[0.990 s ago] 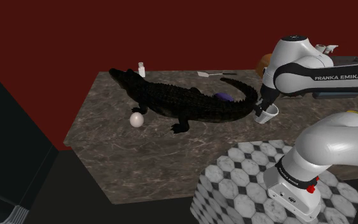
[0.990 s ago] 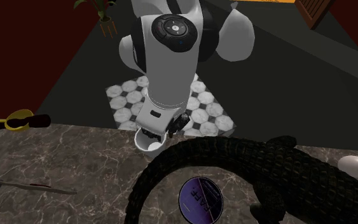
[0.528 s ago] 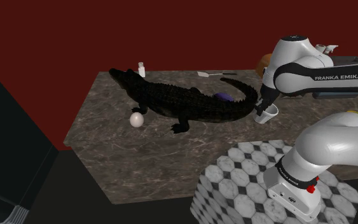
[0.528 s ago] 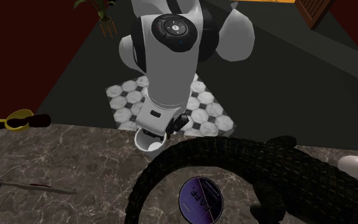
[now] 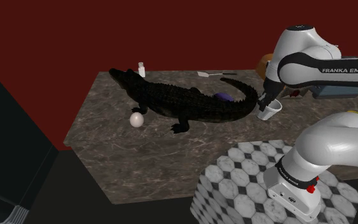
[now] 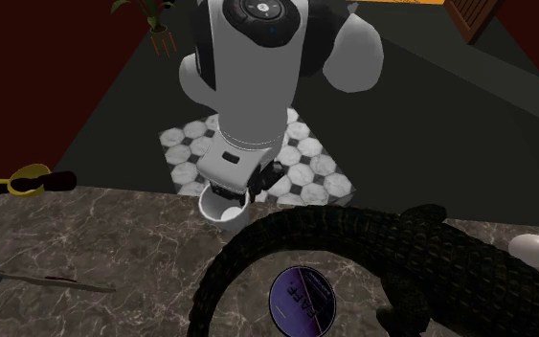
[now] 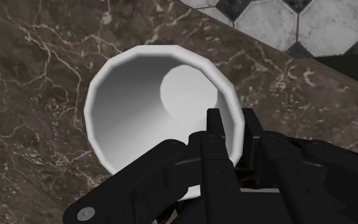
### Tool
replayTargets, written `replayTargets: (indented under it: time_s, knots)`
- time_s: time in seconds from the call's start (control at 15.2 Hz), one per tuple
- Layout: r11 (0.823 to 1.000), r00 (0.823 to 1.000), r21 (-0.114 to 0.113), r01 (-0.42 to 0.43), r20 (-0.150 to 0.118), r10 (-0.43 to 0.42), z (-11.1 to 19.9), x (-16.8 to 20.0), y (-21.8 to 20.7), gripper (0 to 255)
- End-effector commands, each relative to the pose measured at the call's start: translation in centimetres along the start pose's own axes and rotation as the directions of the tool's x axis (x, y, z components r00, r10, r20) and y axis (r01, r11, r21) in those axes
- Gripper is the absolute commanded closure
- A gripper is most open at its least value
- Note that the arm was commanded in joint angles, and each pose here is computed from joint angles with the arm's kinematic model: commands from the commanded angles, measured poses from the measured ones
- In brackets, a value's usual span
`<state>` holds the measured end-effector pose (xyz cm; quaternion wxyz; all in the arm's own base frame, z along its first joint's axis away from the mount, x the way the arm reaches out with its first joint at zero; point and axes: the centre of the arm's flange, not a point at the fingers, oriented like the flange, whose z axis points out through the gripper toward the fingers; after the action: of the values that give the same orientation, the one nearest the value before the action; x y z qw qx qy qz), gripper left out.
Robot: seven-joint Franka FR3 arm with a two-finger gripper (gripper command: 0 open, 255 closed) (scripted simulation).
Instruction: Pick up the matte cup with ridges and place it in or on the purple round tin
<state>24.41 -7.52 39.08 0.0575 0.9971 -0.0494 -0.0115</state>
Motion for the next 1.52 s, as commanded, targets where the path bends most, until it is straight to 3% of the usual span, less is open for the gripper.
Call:
replayTargets:
  time_s: [0.0,1.06,1.45]
  knots:
    - [1.000,1.000,0.000,0.000,0.001,0.000,-1.2,0.0,0.1,255]
    - [1.000,1.000,0.000,0.000,0.001,0.000,-9.1,-0.1,1.0,255]
    - [1.000,1.000,0.000,0.000,0.001,0.000,-10.8,7.1,-1.7,255]
